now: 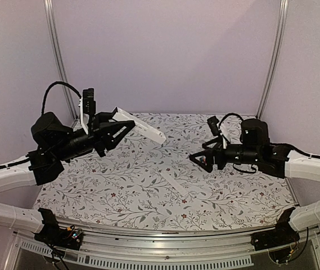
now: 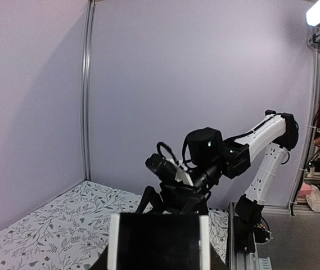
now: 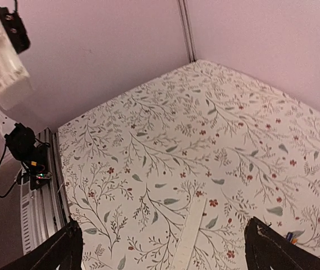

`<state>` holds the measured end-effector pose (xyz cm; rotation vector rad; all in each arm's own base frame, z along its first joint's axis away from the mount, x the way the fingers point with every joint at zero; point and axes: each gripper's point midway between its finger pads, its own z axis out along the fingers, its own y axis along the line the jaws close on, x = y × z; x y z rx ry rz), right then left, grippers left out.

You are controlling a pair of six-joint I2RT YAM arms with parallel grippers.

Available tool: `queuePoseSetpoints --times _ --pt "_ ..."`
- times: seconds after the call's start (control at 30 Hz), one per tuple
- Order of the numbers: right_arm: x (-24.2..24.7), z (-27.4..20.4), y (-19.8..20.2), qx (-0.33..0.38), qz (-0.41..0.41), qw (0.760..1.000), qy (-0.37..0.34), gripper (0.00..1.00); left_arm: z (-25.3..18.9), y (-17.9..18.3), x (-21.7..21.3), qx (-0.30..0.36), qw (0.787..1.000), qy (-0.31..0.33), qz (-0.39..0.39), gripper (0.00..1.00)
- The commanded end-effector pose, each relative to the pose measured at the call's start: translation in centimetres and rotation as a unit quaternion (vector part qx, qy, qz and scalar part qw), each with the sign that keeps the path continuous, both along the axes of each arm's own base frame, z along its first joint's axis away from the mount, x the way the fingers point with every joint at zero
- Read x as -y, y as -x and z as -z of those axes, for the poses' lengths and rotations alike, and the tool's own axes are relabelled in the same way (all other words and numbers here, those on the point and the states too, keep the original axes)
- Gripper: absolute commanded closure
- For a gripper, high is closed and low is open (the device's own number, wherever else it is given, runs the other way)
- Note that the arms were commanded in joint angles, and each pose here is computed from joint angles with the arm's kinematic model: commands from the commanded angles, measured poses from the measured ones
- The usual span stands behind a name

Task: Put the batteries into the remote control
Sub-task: Place the battery cover at the center of the board, then pass from the left arm to the right

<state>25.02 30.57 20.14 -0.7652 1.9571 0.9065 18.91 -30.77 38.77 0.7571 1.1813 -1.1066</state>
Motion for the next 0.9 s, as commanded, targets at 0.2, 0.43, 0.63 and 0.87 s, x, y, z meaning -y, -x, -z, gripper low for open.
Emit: queuePoseSetpoints --times 0.2,0.43,0.63,0.87 --pt "-3.7 -16.3 9.2 0.367 -0.260 0.888 -0.098 0.01 -0.3 5.5 3.2 0.102 0.988 -0.037 0.112 1.00" --pt "-7.8 -15.8 11.0 0.387 -0.301 0.868 -0.077 0.03 0.1 7.5 4.3 0.132 0.979 -0.044 0.148 1.00" --pt "-9.3 -14.8 11.3 0.363 -0.318 0.872 -0.077 0.29 0.2 7.7 4.7 0.142 0.978 -0.048 0.146 1.00" --pt "-9.8 -13.2 11.1 0.346 -0.315 0.881 -0.067 0.37 0.2 7.2 4.7 0.142 0.980 -0.044 0.131 1.00"
